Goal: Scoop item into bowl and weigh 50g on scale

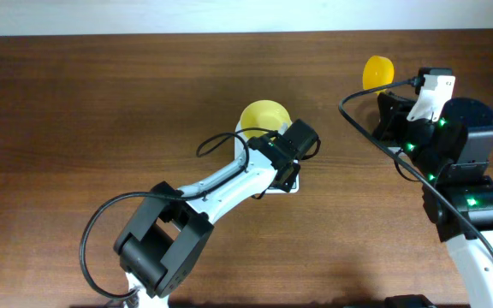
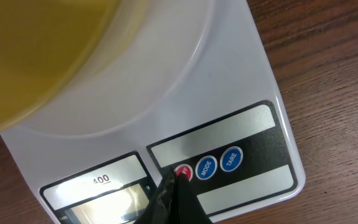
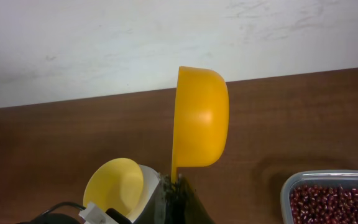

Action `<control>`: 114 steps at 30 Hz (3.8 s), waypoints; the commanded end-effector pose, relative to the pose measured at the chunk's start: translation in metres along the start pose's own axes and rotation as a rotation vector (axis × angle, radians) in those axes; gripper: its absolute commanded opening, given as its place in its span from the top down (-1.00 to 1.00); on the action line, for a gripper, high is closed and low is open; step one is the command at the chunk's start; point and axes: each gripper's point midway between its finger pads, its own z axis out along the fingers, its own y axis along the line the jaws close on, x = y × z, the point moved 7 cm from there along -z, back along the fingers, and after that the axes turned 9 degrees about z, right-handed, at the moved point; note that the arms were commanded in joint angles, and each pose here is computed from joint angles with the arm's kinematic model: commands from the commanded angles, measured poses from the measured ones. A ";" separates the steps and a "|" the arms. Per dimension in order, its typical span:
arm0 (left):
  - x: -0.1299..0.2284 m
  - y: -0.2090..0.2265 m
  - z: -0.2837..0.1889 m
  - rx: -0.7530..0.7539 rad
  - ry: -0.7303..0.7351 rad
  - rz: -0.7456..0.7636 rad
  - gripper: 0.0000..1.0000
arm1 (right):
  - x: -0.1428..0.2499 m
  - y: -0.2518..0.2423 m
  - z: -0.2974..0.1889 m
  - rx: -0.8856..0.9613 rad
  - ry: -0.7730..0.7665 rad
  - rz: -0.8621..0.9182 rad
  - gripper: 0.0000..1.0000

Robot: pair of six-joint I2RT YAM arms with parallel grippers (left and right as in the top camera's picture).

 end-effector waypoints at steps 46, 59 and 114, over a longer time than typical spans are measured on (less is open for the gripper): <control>-0.026 0.014 -0.087 -0.001 -0.129 0.066 1.00 | -0.014 0.004 -0.002 -0.009 -0.067 -0.003 0.92; 0.015 -0.016 -0.021 0.007 -0.118 0.254 1.00 | -0.016 -0.005 0.017 0.042 -0.083 -0.001 0.92; 0.016 -0.005 0.025 -0.001 -0.057 0.171 1.00 | -0.014 -0.007 0.022 0.048 -0.067 0.002 0.92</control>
